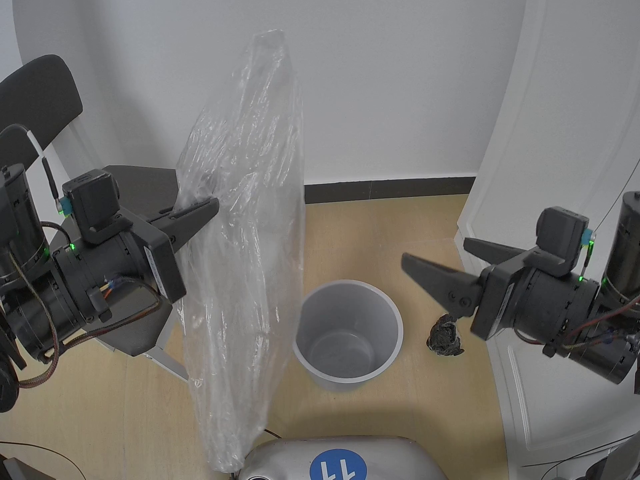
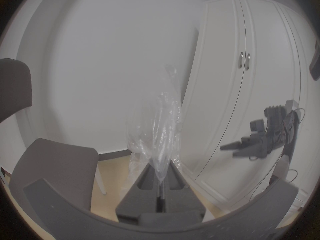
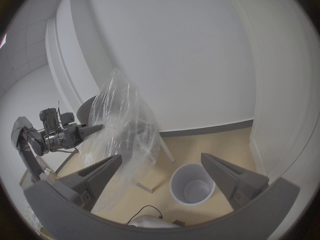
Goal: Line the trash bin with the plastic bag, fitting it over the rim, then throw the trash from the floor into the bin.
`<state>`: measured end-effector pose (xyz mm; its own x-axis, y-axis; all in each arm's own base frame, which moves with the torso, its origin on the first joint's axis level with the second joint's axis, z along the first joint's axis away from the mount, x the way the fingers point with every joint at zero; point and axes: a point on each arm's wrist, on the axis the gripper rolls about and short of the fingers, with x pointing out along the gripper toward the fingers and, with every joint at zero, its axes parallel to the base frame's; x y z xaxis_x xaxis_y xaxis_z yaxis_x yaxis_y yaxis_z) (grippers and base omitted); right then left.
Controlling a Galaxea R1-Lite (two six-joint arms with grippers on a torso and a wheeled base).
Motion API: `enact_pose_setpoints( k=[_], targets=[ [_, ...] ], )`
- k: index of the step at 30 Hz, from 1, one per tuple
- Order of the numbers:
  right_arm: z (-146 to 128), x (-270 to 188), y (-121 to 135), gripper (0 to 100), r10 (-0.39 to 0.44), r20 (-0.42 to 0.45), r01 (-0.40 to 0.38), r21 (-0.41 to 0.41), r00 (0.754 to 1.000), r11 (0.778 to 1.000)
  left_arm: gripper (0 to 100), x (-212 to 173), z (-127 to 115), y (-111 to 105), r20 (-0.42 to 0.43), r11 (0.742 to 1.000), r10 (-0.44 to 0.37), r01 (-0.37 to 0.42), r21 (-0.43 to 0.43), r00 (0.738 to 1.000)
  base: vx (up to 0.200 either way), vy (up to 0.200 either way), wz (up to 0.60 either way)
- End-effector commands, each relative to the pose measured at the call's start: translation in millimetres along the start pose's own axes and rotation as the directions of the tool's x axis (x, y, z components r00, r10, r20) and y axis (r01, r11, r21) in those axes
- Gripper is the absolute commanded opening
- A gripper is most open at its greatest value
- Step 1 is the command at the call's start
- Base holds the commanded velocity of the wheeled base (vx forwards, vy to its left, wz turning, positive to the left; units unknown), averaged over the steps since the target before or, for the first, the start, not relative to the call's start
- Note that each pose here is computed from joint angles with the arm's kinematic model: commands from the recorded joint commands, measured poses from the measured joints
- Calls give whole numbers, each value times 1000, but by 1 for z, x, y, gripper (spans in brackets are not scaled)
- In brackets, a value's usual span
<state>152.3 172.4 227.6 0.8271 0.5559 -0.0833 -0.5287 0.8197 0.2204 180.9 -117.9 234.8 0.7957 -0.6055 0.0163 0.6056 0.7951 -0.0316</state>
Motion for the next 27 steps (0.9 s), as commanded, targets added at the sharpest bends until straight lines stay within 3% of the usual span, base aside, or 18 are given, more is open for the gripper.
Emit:
enact_pose_setpoints(
  k=[1, 12, 27],
  targets=[
    [-22, 8, 18, 100, 54, -88, -57, -34, 995, 998, 0, -4, -6, -9, 34, 999, -39, 40, -25, 999, 0, 0, 0],
    [-34, -6, 53, 100, 196, -159, -208, -60, 968, 976, 0, -8, -24, -22, 23, 991, -102, 103, -82, 995, 0, 0, 0],
    [-61, 39, 76, 100, 181, -236, -206, -88, 955, 975, 0, -10, -23, -27, 58, 980, -129, 136, -148, 990, 0, 0, 0]
  ],
)
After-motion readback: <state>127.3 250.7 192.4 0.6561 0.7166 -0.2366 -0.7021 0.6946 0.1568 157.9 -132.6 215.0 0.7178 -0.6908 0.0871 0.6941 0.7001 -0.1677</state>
